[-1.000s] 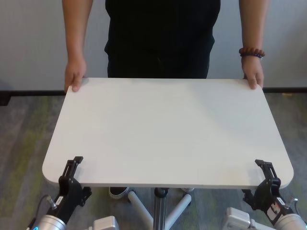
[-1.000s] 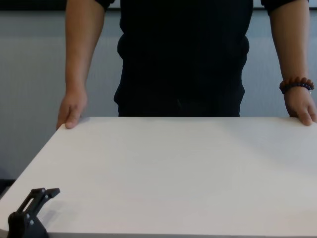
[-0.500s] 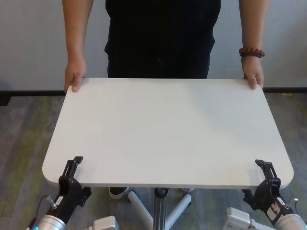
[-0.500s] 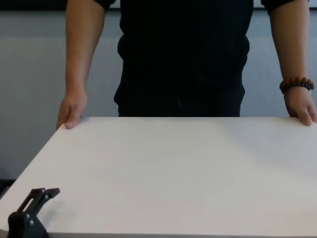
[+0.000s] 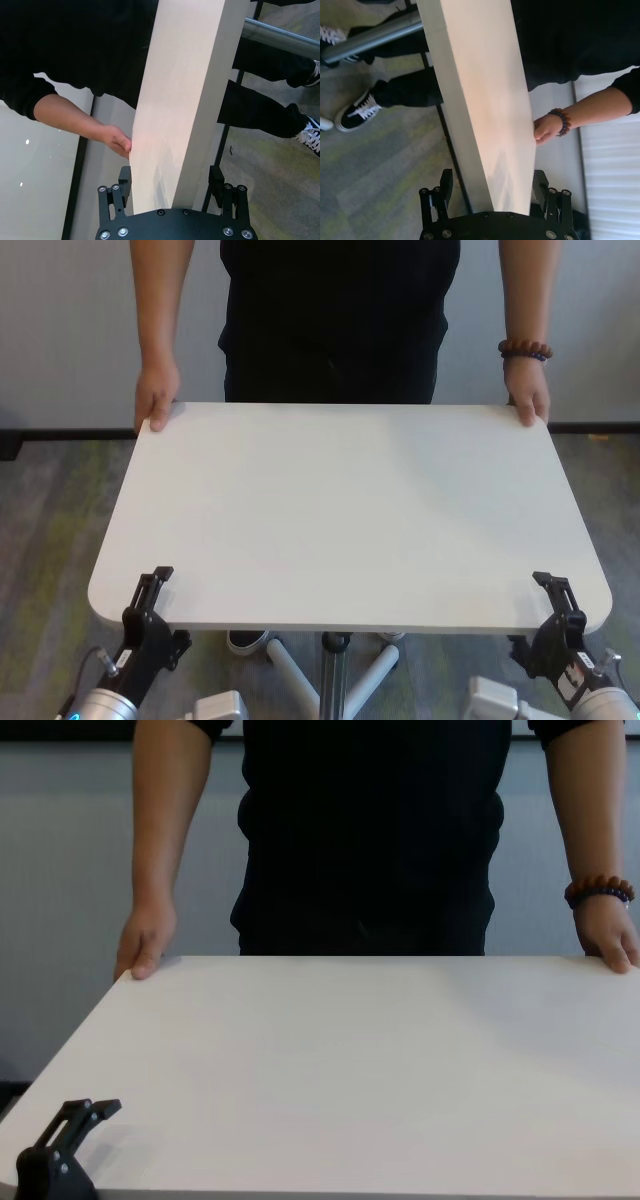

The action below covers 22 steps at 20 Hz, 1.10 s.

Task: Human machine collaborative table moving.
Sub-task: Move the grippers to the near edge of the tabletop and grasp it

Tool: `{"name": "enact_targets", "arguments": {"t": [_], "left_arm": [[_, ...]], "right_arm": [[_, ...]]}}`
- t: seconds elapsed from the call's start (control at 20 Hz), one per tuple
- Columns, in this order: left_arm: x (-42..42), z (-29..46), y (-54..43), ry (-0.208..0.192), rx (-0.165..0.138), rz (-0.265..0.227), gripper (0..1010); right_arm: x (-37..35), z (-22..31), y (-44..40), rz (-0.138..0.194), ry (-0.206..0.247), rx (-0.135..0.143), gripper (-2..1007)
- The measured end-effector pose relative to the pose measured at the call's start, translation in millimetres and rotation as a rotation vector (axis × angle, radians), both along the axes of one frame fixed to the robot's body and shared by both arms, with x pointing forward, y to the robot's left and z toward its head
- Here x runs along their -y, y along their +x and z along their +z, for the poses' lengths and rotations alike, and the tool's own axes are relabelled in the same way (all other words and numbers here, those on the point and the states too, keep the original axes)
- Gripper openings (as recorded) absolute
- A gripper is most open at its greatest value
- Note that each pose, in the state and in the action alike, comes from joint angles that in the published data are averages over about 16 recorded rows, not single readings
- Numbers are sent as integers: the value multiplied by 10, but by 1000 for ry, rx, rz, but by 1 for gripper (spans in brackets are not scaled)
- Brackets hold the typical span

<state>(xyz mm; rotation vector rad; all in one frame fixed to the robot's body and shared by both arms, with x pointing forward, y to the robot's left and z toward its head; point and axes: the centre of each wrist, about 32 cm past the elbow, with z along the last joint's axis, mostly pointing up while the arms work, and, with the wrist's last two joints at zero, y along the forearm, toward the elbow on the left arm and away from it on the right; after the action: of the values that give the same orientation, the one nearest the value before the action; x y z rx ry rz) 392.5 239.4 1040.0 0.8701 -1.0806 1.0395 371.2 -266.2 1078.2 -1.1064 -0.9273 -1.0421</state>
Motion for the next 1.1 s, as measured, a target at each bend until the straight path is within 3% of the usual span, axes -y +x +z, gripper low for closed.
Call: {"name": "enact_targets", "arguments": {"t": [0.55, 1.1], "left_arm": [[0, 0, 0, 0, 0, 0, 1001], [0, 0, 0, 0, 0, 0, 1001]], "right_arm": [[-74, -16, -54, -39, -109, 22, 1001], [-115, -55, -17, -53, -142, 23, 1001]]}}
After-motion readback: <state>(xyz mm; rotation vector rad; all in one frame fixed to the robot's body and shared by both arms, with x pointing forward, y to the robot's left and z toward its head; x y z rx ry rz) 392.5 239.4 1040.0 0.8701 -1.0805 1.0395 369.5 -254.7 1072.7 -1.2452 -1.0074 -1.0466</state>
